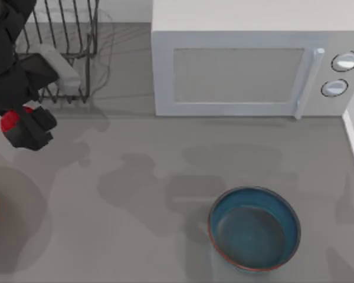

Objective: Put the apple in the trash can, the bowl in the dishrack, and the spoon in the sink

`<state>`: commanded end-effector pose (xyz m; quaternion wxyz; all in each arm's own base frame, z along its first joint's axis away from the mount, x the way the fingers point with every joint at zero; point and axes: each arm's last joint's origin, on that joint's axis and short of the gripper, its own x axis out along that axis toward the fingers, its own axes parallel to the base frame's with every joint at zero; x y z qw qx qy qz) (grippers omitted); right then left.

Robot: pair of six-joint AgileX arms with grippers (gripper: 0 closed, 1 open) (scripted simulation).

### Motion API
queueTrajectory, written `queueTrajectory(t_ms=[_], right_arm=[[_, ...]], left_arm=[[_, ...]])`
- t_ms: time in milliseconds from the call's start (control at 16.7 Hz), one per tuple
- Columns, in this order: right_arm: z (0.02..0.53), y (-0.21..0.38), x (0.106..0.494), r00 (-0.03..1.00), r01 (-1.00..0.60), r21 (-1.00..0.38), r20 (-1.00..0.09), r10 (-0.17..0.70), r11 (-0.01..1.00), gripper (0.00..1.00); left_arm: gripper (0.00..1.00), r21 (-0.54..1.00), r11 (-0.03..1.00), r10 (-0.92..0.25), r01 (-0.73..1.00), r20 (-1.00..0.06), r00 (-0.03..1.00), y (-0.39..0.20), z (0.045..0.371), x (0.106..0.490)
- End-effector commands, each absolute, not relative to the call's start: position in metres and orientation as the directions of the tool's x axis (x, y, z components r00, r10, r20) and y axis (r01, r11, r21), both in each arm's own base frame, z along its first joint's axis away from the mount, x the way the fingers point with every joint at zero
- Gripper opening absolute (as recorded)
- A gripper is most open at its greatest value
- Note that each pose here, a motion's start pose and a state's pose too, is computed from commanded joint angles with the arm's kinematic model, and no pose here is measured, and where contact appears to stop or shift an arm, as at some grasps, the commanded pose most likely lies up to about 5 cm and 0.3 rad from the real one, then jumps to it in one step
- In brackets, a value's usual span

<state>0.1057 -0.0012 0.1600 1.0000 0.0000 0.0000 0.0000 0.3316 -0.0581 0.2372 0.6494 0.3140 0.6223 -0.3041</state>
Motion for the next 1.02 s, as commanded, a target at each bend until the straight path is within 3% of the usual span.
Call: queueTrajectory(t_ms=[360,540,780,1020], right_arm=[[0.16,-0.001,0.106,1.0,0.0,0.0,0.0,0.0,1.0,1.0],[0.16,-0.001,0.106,1.0,0.0,0.0,0.0,0.0,1.0,1.0],[0.16,-0.001,0.106,1.0,0.0,0.0,0.0,0.0,1.0,1.0],[0.16,-0.001,0.106,1.0,0.0,0.0,0.0,0.0,1.0,1.0]], left_arm=[[0.0,0.05,0.211,-0.002,0.976,-0.999,0.051,0.013,0.257,0.308],[0.0,0.064,0.064,0.002,0.996,-0.998,0.064,0.039,0.265,0.291],[0.0,0.075,-0.031,0.006,0.997,-0.997,0.076,0.058,0.271,0.276],[0.0,0.077,-0.043,0.007,0.996,-0.997,0.077,0.061,0.272,0.274]])
